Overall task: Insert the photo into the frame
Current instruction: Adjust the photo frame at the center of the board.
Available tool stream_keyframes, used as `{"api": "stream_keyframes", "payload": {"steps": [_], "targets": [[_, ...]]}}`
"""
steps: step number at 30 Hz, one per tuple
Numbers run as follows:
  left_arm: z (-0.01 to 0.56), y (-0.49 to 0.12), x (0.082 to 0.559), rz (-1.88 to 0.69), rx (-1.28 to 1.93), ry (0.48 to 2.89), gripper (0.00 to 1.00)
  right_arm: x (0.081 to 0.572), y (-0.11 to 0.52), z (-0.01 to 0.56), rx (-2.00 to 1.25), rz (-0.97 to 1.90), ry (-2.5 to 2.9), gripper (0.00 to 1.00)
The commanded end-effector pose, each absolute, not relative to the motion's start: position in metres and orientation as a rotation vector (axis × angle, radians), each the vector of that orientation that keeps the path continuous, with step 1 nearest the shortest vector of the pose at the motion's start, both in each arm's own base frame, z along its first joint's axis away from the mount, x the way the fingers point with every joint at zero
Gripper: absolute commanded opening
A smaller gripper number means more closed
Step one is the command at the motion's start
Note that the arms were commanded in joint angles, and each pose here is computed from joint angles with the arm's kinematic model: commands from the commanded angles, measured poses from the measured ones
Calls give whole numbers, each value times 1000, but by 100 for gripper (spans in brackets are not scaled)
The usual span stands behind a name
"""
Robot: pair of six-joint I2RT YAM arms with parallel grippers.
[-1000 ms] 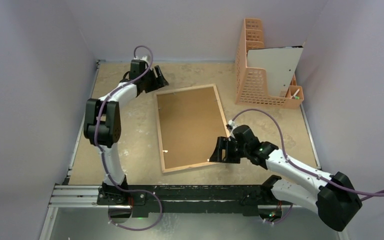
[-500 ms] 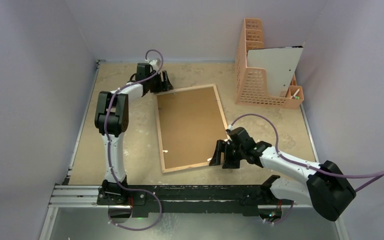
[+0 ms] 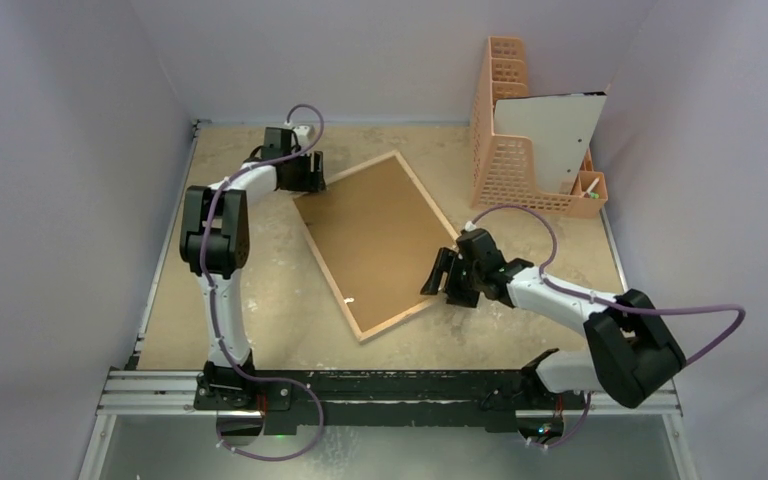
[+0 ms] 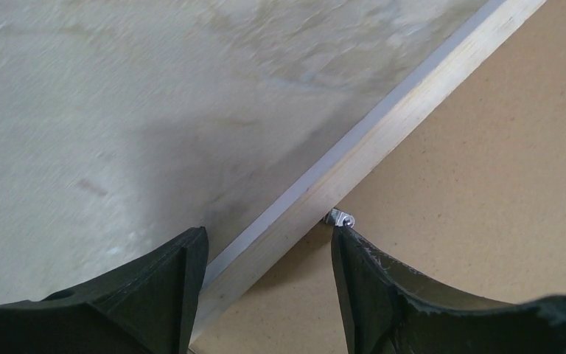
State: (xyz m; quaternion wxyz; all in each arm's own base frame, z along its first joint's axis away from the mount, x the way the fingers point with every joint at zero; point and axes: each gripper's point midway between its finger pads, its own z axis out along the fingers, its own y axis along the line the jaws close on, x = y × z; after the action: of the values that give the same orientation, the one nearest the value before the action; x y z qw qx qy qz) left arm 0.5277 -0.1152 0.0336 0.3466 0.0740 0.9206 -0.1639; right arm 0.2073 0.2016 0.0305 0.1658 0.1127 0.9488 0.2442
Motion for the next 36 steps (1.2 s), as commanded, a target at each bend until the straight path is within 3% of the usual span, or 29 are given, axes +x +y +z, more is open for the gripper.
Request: {"api": "stream_keyframes", "payload": {"steps": [1,8,17,22,29,36], "targets": [[16,-104,463,-369,122,2658,63,273,194,44,310,610,2488,73],[2,-56,403,-6,-61,2947,63,303,180,42,334,510,2434,73],[7,-59,301,10,-57,3091,62,311,174,38,326,445,2437,70],[32,-72,293,-99,-89,3005,62,318,171,37,331,394,2443,70],[56,-47,299,82,-246,2852,65,325,142,36,341,152,2450,67],[64,-49,311,42,-344,2721,66,317,149,42,218,183,2510,53]]}}
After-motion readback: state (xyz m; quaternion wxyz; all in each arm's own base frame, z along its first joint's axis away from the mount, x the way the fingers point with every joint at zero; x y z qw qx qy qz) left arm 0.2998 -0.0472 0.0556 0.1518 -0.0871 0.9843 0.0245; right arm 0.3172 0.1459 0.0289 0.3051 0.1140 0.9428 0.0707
